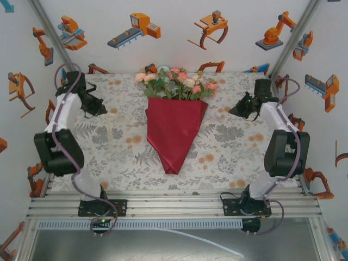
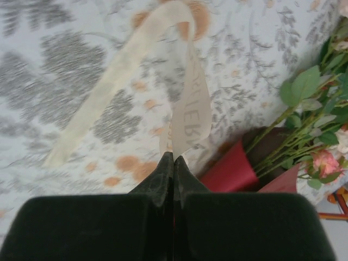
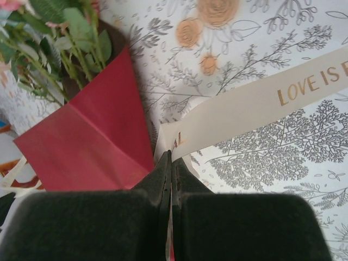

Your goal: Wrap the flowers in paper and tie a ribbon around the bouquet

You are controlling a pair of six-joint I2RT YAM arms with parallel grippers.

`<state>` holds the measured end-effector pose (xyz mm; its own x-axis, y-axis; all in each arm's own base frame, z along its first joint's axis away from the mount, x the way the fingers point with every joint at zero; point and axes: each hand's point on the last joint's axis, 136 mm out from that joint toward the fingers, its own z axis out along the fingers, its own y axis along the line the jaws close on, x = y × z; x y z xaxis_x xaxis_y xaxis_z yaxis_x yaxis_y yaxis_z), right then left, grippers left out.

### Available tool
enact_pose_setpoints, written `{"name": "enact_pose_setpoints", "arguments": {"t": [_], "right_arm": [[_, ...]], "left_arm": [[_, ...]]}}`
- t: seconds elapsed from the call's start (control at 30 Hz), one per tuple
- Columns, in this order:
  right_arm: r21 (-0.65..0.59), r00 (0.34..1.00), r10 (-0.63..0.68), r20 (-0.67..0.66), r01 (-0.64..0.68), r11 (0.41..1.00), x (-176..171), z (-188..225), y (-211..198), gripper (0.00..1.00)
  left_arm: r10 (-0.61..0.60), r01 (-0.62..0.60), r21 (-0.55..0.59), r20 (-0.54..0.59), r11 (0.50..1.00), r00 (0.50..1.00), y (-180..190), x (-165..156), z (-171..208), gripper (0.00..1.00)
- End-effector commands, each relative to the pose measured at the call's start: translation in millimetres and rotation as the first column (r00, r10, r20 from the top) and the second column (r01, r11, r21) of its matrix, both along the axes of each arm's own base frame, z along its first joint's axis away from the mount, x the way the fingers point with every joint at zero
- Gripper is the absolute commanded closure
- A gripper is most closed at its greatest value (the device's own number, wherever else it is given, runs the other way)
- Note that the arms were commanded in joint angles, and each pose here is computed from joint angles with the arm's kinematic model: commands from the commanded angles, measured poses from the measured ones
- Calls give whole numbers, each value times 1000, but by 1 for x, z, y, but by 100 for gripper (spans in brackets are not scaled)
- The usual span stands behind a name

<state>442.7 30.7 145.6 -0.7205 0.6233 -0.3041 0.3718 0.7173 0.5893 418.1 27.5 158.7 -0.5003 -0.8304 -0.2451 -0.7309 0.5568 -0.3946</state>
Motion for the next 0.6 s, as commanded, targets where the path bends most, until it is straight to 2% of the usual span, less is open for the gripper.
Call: {"name": "enact_pose_setpoints", "arguments": {"t": [0.0, 0.1, 0.17, 0.27, 0.37, 0.43, 0.57], "right_arm": [[-60, 997, 69, 16, -68, 996, -9, 21, 11, 100], [-99, 994, 104, 31, -100, 990, -15, 36, 18, 100], [-128, 988, 136, 69, -126, 984, -11, 52, 24, 100], [-162, 959, 244, 143, -220, 962, 5, 77, 53, 100], [-161, 877, 416, 239, -387, 908, 26, 102, 121, 100], [-143, 803, 523, 286, -504, 852, 34, 115, 183, 100], [-86, 608, 710, 354, -735, 672, 11, 121, 310, 98]], "left_arm": [[35, -32, 66, -57, 997, 998, 17, -44, -7, 100], [-13, 13, 6, -16, 1000, 1000, 3, -55, -8, 100], [-76, 80, -70, 51, 994, 996, -15, -47, -2, 100], [-147, 160, -118, 116, 980, 982, -33, -34, 12, 100], [-219, 235, -120, 136, 965, 966, -48, -25, 23, 100], [-250, 265, -116, 129, 957, 960, -56, -24, 24, 100], [-280, 293, -122, 111, 948, 953, -67, -24, 17, 100]]}}
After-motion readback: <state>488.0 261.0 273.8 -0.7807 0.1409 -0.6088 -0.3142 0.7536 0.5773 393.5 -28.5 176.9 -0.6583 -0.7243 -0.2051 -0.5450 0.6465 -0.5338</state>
